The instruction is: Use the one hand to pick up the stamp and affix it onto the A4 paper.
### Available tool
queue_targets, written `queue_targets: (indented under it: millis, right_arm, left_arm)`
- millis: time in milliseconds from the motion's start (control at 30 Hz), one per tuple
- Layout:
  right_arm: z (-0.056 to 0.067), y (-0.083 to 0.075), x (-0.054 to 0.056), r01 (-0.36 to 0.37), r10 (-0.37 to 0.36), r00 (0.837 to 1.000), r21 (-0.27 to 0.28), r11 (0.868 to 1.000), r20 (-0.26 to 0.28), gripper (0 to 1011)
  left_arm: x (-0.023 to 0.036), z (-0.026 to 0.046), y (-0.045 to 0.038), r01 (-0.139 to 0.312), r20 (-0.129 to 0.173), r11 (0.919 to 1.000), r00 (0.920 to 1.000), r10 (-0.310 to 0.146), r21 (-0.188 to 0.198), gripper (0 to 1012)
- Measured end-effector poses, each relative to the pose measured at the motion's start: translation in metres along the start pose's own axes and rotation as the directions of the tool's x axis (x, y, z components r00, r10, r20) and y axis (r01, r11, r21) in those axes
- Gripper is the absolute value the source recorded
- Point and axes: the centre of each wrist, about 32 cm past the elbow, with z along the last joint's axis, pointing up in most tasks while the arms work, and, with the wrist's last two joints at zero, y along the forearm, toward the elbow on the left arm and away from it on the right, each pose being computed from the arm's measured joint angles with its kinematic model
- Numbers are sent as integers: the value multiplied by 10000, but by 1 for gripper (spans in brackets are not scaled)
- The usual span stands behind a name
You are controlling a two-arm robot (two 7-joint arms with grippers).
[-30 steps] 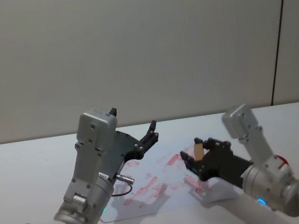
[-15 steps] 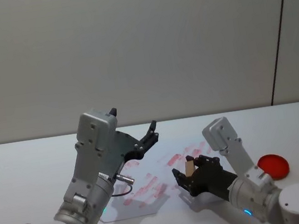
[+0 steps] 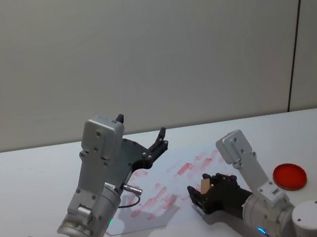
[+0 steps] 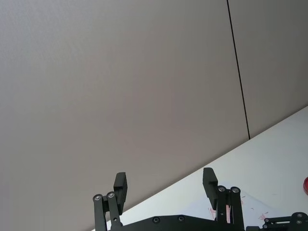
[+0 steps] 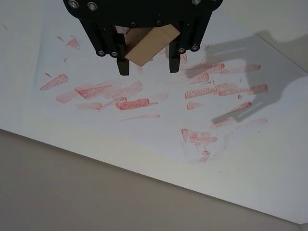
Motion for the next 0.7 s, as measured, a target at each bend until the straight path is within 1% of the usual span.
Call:
queue_targets:
  millis: [267, 700]
  right_arm:
    - [-50, -4, -5, 134, -139, 9997, -243, 9996, -199, 480]
    - [-89, 11, 3, 228, -238, 9995, -465, 9987, -220, 477]
  left_arm:
    - [0, 0, 0, 0, 0, 10000, 10000, 0, 0, 1003]
    - [0, 0, 0, 1, 0, 10000, 10000, -1, 0, 1002]
